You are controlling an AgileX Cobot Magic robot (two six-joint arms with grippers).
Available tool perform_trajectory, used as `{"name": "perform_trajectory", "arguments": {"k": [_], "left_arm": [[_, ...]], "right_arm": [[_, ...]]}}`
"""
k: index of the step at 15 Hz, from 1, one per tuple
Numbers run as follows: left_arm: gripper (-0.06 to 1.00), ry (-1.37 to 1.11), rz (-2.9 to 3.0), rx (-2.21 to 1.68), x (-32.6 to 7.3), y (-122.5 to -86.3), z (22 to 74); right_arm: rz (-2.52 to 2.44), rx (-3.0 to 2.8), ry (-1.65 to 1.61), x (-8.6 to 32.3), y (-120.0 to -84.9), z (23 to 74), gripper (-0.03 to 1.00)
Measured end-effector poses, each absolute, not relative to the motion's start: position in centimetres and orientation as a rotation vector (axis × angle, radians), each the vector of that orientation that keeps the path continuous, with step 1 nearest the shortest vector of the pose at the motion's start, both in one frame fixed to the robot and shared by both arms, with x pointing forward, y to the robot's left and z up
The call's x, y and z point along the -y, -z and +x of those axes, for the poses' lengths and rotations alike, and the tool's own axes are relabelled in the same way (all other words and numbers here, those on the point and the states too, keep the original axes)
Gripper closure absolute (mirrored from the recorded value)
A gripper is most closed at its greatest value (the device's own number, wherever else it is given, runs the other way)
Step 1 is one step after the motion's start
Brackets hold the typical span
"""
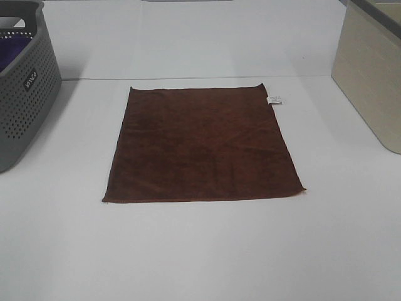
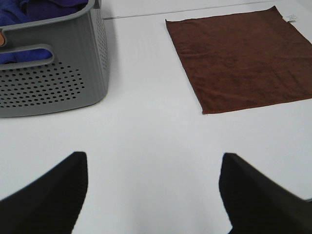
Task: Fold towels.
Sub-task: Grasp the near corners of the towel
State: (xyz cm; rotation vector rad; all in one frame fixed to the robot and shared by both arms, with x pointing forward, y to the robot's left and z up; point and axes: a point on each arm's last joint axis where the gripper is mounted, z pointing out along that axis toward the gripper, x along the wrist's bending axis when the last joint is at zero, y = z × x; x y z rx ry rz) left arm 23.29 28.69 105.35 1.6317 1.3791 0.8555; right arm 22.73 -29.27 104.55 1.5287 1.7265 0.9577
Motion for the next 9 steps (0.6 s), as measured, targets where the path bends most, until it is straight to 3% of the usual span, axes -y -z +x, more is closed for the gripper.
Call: {"name": "perform_trajectory", "arguments": {"k": [9], "left_arm": [[0.23,-0.855,1.632,-1.379,-28.69,-105.35,23.29]], "right_arm": [[1.529,-1.726,-0.958,29.27,-104.55,22.73,0.26]]}}
